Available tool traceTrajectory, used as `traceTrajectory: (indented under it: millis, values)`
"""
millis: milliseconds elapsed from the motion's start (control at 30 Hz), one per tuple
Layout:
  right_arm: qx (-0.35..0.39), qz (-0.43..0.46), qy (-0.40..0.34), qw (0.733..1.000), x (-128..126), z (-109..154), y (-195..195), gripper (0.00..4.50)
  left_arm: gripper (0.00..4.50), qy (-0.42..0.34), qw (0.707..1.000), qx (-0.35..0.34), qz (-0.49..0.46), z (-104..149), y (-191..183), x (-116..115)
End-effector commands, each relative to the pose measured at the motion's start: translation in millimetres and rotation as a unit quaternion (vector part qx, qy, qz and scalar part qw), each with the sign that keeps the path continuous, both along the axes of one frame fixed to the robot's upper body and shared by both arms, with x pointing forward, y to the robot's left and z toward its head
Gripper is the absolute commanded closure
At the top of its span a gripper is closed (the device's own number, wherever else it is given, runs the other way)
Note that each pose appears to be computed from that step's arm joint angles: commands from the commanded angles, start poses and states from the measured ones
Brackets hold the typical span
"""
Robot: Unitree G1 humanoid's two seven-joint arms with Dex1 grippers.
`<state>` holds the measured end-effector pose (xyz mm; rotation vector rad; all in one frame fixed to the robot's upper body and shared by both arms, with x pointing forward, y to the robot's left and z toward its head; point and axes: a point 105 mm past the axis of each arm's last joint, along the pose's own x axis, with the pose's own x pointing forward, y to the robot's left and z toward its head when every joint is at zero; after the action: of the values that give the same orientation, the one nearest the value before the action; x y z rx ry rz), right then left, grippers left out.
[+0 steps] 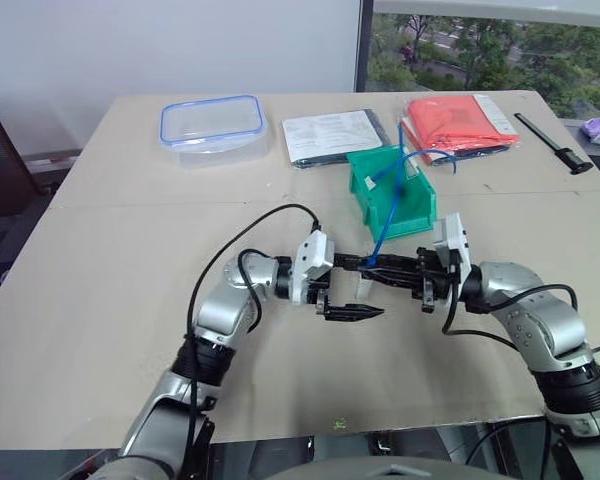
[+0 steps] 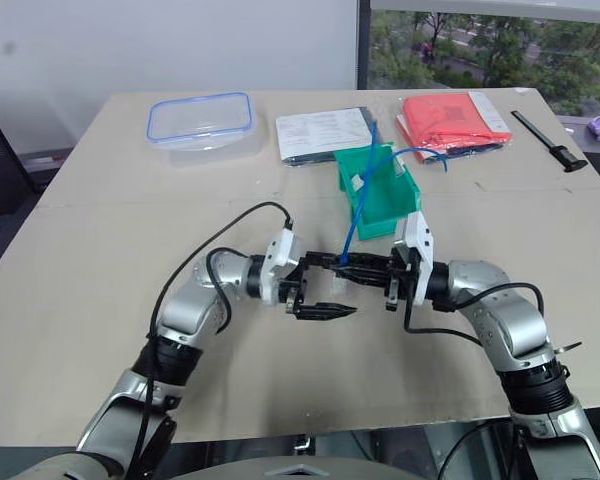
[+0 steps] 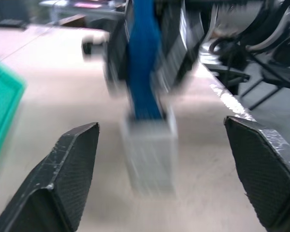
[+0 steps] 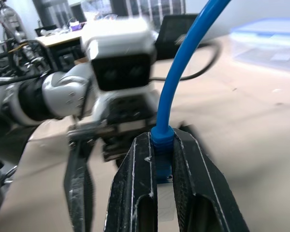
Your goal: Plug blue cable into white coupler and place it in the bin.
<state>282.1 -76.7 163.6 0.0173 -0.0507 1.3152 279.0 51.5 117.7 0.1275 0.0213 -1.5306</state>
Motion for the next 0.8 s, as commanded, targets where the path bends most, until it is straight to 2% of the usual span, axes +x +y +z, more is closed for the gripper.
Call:
traceTrajectory:
  millis: [33, 133, 267, 400, 600, 700, 767, 800]
  values:
    - [0.031, -0.077, -0.025, 0.996, 31, 27, -11, 4.50, 0.17, -0.019, 0.996, -0.015, 0.084, 21, 12, 9]
    - [0.036, -0.188, 0.009, 0.981, 76, 37, -22, 4.50, 0.17, -0.034, 0.983, -0.004, 0.180, 32, 26, 18]
    - [0.044, -0.266, 0.072, 0.960, 120, 45, -33, 4.50, 0.17, -0.059, 0.961, -0.003, 0.272, 56, 39, 23]
    - [0.037, -0.295, 0.091, 0.951, 145, 46, -39, 4.50, 0.17, -0.066, 0.949, -0.002, 0.308, 69, 40, 23]
    - [0.017, -0.332, 0.110, 0.937, 168, 41, -42, 4.50, 0.17, -0.061, 0.945, -0.003, 0.322, 75, 37, 25]
    - [0.025, -0.344, 0.102, 0.933, 172, 46, -45, 3.37, 0.13, -0.056, 0.943, -0.005, 0.327, 75, 39, 27]
    - [0.037, -0.354, 0.087, 0.931, 172, 55, -52, 2.34, 0.13, -0.055, 0.942, -0.005, 0.331, 75, 40, 28]
    - [0.040, -0.356, 0.078, 0.931, 170, 59, -55, 2.00, 0.13, -0.055, 0.942, -0.005, 0.332, 75, 41, 28]
